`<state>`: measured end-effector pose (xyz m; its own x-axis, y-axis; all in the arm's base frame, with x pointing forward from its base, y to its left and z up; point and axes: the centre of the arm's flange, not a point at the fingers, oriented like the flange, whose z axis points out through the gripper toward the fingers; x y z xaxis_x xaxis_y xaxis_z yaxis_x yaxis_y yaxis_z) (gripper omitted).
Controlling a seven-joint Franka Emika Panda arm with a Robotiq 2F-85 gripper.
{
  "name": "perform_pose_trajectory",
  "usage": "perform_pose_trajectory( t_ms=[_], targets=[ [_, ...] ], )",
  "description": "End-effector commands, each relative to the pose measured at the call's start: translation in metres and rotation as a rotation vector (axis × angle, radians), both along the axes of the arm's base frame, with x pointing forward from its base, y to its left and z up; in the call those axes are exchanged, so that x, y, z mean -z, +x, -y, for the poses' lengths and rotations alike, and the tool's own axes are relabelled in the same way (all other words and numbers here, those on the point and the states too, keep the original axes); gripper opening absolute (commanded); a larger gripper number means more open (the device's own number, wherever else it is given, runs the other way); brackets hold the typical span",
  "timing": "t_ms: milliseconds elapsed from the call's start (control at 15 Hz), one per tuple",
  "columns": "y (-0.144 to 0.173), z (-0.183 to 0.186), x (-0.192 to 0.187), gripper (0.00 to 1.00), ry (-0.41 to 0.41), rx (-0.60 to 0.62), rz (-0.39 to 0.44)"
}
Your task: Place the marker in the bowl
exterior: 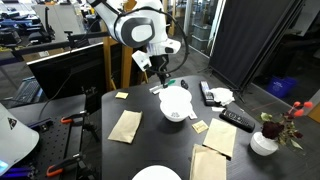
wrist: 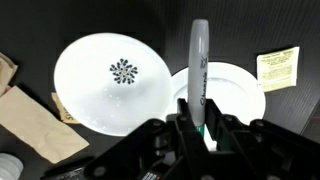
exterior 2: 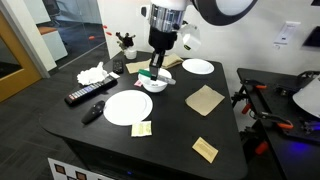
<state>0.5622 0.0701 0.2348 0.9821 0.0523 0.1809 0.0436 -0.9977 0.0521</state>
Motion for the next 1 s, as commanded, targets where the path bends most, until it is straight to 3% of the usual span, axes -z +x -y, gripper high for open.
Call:
perform_pose_trajectory(
  t_ms=[0,333,933],
  targets=[
    [0.000,0.036,-0.019,0.05,-0.009,-0.011,0.023],
    [0.014,0.071,-0.014,0.05,-0.032,0.036,0.068],
    [0.034,0.081,0.022,0.05,-0.057,0.093,0.145]
  ],
)
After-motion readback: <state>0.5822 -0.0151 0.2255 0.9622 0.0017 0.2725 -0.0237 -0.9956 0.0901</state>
